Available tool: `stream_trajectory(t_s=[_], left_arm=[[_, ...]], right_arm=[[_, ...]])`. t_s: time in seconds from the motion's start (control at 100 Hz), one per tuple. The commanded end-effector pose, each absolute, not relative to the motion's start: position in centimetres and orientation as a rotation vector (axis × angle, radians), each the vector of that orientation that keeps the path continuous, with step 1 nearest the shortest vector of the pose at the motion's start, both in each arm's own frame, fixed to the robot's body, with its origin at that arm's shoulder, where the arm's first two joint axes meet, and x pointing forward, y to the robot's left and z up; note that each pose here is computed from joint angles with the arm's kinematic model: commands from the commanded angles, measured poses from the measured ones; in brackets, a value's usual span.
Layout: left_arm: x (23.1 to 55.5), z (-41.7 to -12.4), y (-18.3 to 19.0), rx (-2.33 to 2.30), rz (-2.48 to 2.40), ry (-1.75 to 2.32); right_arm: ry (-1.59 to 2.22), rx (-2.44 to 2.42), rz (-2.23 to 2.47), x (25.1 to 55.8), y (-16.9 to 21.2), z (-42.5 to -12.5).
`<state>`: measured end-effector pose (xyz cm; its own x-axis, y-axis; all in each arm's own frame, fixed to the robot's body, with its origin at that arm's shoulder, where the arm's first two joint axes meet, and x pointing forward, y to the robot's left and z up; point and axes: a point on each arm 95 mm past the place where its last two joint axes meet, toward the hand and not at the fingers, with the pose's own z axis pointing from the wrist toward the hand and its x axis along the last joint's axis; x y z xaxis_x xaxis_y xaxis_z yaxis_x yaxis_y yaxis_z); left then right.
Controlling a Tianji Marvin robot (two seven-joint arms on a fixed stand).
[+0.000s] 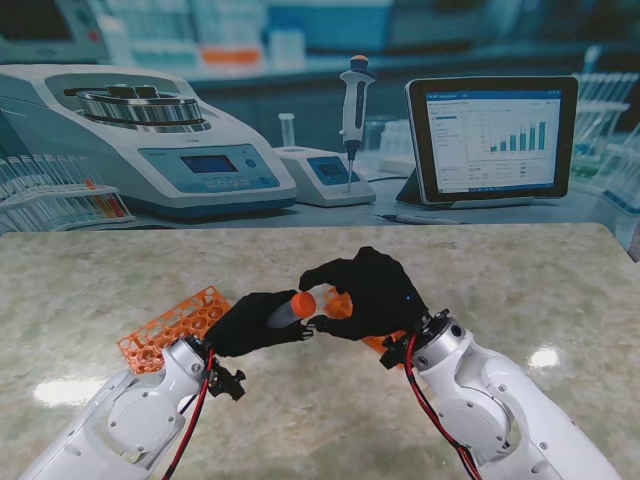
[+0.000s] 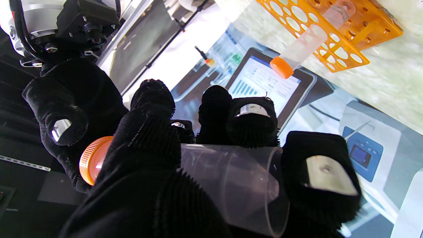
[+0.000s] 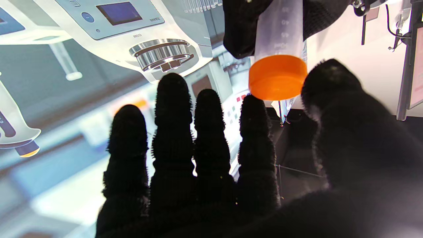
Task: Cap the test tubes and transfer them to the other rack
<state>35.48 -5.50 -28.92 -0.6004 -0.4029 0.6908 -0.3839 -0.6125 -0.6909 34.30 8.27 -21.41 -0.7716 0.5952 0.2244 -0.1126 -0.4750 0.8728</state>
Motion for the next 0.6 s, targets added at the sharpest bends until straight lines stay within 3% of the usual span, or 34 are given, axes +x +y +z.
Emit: stream_trajectory(t_s=[0.0,0.59], left_arm=[[35.34,-28.86,-5.61,-1.395,-2.441,1.385],[35.38,-28.92,-5.76,-1.398,-2.444,1.392]], right_arm=[[1.294,0.726,2.260,34.30,8.45,-21.70],[1.288,0.724,2.261,34.75,9.07,-21.76]])
